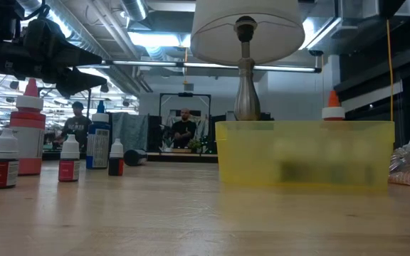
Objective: Pick & Place food coloring
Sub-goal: Put the yellow food coloring bottle into the yellow bin
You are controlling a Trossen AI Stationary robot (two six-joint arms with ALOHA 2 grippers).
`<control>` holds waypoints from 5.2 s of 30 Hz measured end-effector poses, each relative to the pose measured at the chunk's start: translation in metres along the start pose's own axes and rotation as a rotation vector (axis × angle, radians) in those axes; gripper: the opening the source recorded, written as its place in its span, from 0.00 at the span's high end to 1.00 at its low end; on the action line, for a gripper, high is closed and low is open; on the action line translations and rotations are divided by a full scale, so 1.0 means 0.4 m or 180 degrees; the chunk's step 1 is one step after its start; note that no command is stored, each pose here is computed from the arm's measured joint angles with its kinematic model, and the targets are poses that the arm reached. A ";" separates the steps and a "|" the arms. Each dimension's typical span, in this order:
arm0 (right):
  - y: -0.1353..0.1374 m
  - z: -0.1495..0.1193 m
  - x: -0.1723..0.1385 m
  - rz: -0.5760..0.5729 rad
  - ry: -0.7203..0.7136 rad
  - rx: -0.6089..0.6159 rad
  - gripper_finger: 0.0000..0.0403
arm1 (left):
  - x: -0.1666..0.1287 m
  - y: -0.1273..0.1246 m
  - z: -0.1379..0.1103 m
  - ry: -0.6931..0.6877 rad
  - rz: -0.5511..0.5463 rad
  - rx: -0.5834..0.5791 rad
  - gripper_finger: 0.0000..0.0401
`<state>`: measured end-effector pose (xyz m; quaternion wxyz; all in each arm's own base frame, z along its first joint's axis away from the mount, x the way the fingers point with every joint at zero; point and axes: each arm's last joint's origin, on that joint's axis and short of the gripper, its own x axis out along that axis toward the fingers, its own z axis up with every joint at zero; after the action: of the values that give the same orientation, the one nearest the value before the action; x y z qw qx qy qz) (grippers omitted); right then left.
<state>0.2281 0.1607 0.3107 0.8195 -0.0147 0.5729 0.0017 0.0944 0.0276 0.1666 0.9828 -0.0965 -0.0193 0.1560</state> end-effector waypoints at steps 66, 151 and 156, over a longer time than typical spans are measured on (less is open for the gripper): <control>0.190 -0.040 0.238 0.0144 0.0462 -0.1036 0.44 | 0.000 0.000 0.000 0.0000 -0.0001 0.0000 0.03; -0.172 0.133 0.297 -0.0767 0.0471 0.1176 0.68 | 0.000 0.000 0.000 -0.0001 -0.0001 0.0000 0.03; -0.178 0.126 0.310 -0.0780 0.0473 0.1206 0.68 | 0.000 0.000 0.000 0.0000 -0.0001 0.0000 0.03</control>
<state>0.3195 0.0891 0.2133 0.7573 0.0698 0.6157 -0.2064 0.0943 0.0276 0.1667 0.9829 -0.0965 -0.0194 0.1559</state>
